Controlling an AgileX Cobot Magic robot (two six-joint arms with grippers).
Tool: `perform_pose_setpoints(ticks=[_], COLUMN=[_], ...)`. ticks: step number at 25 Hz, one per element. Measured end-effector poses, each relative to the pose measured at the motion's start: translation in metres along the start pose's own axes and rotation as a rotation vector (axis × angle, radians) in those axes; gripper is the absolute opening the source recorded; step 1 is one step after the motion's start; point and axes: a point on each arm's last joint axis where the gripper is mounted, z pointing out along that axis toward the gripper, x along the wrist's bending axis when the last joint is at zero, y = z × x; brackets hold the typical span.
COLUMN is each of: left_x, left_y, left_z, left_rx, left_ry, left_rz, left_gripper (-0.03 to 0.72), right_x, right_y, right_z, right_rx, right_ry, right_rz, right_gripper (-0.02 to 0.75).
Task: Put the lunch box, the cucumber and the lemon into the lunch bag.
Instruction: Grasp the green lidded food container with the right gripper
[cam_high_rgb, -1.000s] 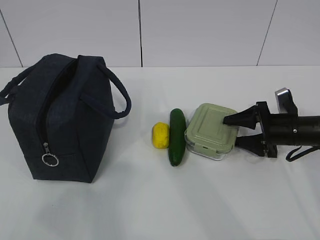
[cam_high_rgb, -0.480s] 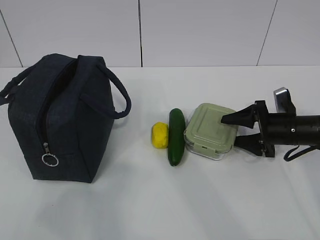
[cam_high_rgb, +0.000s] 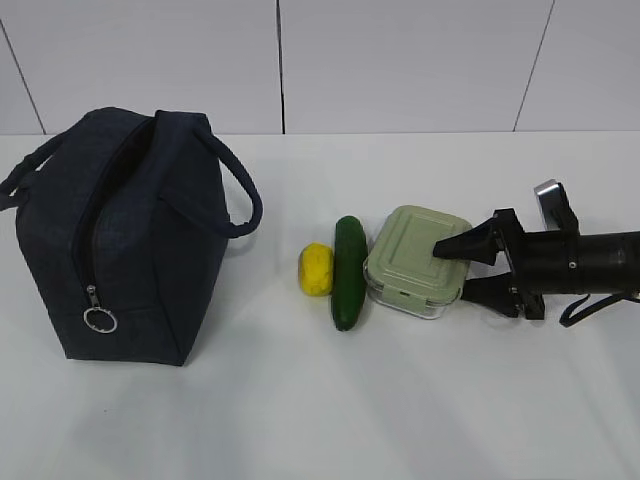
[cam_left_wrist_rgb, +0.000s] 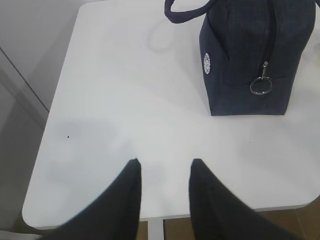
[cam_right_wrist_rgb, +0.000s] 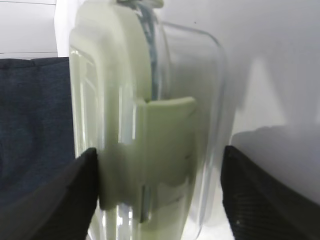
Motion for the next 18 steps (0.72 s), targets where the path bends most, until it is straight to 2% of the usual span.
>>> perform_pose_setpoints(ticks=[7,18], left_x=[0.0,0.0], left_y=[0.0,0.0], left_z=[0.0,0.0], left_rx=[0.0,0.0], left_ry=[0.0,0.0], left_rz=[0.0,0.0], left_gripper=[0.235,0.235], right_x=[0.0017,0.0019], right_y=[0.0005,0.0005], right_z=[0.0,0.0], right_rx=[-0.004,-0.003], right_ry=[0.018,0.02], right_rz=[0.007,0.001], right_gripper=[0.398,0.393])
